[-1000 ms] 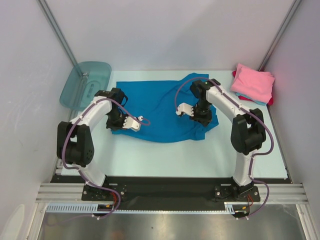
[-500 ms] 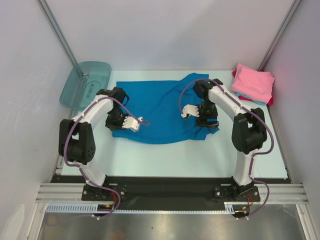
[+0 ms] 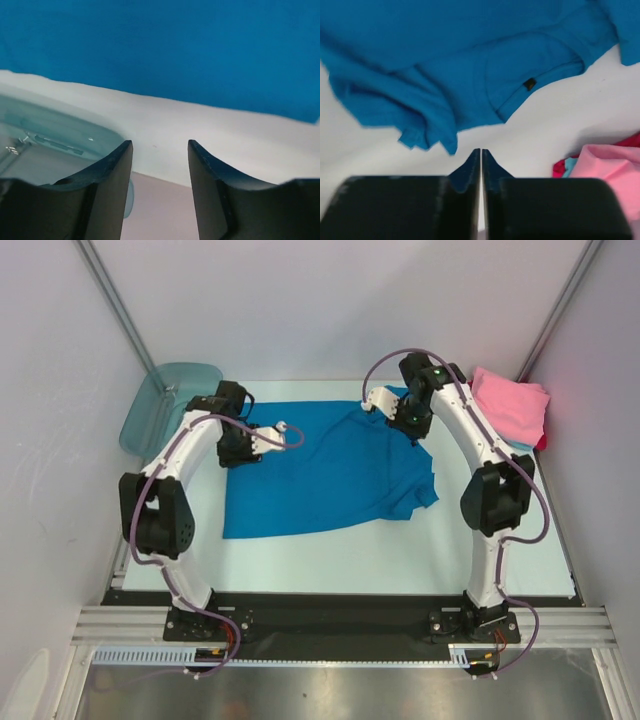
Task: Fold and stack the t-shirts
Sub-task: Move the tshirt to the center of the board
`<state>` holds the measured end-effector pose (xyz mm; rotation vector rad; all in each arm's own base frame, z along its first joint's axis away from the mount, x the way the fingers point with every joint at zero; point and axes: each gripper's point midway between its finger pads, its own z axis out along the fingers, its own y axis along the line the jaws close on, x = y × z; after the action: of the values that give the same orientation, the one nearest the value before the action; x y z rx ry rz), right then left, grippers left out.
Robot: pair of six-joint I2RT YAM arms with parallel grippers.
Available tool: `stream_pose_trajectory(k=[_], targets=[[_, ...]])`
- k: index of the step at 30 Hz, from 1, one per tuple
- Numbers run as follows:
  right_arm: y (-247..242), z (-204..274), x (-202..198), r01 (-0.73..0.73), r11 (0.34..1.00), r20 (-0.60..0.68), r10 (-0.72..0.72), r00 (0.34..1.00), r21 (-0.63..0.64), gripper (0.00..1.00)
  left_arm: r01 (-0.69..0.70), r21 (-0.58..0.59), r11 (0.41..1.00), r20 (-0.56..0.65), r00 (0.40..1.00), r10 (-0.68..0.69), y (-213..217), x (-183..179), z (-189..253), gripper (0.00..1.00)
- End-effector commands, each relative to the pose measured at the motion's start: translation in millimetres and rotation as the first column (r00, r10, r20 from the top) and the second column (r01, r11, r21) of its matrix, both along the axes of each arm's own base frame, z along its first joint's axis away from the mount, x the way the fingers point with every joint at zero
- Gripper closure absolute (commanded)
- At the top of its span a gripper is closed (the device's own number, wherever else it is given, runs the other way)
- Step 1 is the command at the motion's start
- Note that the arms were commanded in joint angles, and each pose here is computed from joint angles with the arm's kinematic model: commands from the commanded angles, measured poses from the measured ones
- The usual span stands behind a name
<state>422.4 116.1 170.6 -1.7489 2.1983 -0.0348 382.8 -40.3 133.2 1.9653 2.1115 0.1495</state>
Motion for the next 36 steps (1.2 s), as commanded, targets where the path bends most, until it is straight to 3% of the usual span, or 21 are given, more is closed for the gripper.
stream_pose_trajectory(k=[1,6,13,19,28,36], targets=[[16.1,-7.3,60.3,0.226,0.959,0.1,-0.245,0.964,0.171,1.0,-0.23,-0.133,0.964,0.127,0.961,0.247,-11.3,56.1,-12.9,0.45],[26.4,-41.0,111.1,0.359,0.898,0.105,-0.394,0.913,0.254,1.0,-0.344,-0.207,0.916,0.209,0.899,0.385,-15.5,96.8,-16.9,0.47],[11.6,-78.6,164.8,0.466,0.831,0.147,-0.524,0.839,0.306,1.0,-0.422,-0.236,0.875,0.245,0.846,0.473,-13.8,114.3,-8.6,0.48],[-21.4,-108.9,179.6,0.55,0.78,0.135,-0.605,0.785,0.299,1.0,-0.422,-0.238,0.875,0.282,0.832,0.478,-13.7,115.5,2.9,0.49],[-51.9,-133.3,180.1,0.601,0.752,0.103,-0.643,0.759,0.271,1.0,-0.442,-0.246,0.863,0.305,0.809,0.502,-11.1,118.4,9.4,0.5],[-52.6,-96.8,192.6,0.582,0.744,0.159,-0.651,0.742,0.329,1.0,-0.453,-0.252,0.855,0.322,0.794,0.516,-9.5,123.5,11.6,0.5]])
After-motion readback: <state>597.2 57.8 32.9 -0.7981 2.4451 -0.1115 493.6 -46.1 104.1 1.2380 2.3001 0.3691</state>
